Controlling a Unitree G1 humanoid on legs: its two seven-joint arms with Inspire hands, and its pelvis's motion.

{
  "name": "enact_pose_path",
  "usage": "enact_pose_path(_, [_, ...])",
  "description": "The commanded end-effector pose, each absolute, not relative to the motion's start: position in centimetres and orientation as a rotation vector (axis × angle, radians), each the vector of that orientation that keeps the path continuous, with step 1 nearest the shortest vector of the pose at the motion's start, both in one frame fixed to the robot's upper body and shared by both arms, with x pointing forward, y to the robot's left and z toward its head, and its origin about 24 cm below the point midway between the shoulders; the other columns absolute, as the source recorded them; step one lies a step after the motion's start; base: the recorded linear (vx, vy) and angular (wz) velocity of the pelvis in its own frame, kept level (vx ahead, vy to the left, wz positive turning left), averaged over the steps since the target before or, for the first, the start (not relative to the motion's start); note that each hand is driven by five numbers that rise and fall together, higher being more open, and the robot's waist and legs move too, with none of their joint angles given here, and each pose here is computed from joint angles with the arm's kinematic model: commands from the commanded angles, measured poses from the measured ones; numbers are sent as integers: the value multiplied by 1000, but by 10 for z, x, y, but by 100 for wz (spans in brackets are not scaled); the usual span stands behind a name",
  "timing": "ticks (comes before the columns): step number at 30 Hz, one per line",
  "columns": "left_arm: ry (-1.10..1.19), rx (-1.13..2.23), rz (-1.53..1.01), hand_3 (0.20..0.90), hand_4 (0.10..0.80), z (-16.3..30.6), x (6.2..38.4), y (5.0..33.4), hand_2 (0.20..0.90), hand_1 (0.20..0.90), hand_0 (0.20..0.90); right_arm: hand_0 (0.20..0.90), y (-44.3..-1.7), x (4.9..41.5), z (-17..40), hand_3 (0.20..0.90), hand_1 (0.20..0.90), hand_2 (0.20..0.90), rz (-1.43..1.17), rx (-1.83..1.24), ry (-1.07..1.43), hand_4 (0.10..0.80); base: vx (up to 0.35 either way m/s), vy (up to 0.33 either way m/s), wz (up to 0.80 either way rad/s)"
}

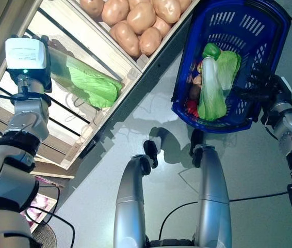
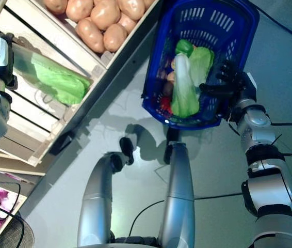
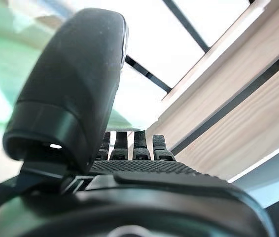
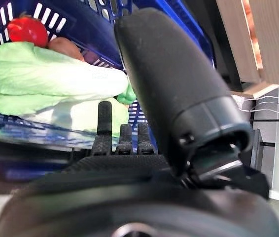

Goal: Put vegetables into the basket

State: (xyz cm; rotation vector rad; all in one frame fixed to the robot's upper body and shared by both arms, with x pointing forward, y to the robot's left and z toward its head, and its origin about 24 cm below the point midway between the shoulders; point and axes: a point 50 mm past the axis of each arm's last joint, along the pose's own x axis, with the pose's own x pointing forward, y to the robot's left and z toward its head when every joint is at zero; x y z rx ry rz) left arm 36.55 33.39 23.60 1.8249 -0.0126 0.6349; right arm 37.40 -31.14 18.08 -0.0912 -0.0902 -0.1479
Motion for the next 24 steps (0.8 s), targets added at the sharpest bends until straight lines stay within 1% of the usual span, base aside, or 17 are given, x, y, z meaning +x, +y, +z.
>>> enact_pose_path(1, [229, 1829, 942, 900, 800, 285, 323, 399, 900, 900, 900, 900, -348, 360, 210, 900, 900, 900, -237, -214, -118, 800, -16, 84, 2])
enact_pose_path(2, [278, 1823, 908, 900, 800, 283, 324, 401, 900, 900, 900, 900, -350, 359, 210, 900, 900, 900, -247, -229, -114, 800, -20, 72, 2])
enact_pose_path(7, [323, 1822, 819, 900, 800, 280, 327, 400, 900, 900, 900, 900, -350, 359, 210, 900, 900, 900, -258, -257, -104, 800, -25, 53, 3])
enact_pose_path(10, [235, 1839, 749, 900, 800, 283, 332, 390, 900, 900, 900, 900, -348, 359, 211, 900, 900, 900, -251, -265, -109, 800, -23, 46, 2])
enact_pose_path(13, [115, 1858, 636, 900, 800, 287, 342, 371, 900, 900, 900, 900, -344, 360, 211, 900, 900, 900, -232, -365, -110, 800, -20, 46, 1])
enact_pose_path(19, [-34, 1834, 555, 900, 800, 295, 346, 355, 900, 900, 900, 900, -348, 358, 219, 900, 900, 900, -240, -380, -134, 800, -10, 48, 3])
enact_pose_path(24, [-88, 1769, 482, 900, 800, 291, 350, 347, 900, 900, 900, 900, -351, 355, 217, 900, 900, 900, -263, -359, -148, 800, -5, 35, -1])
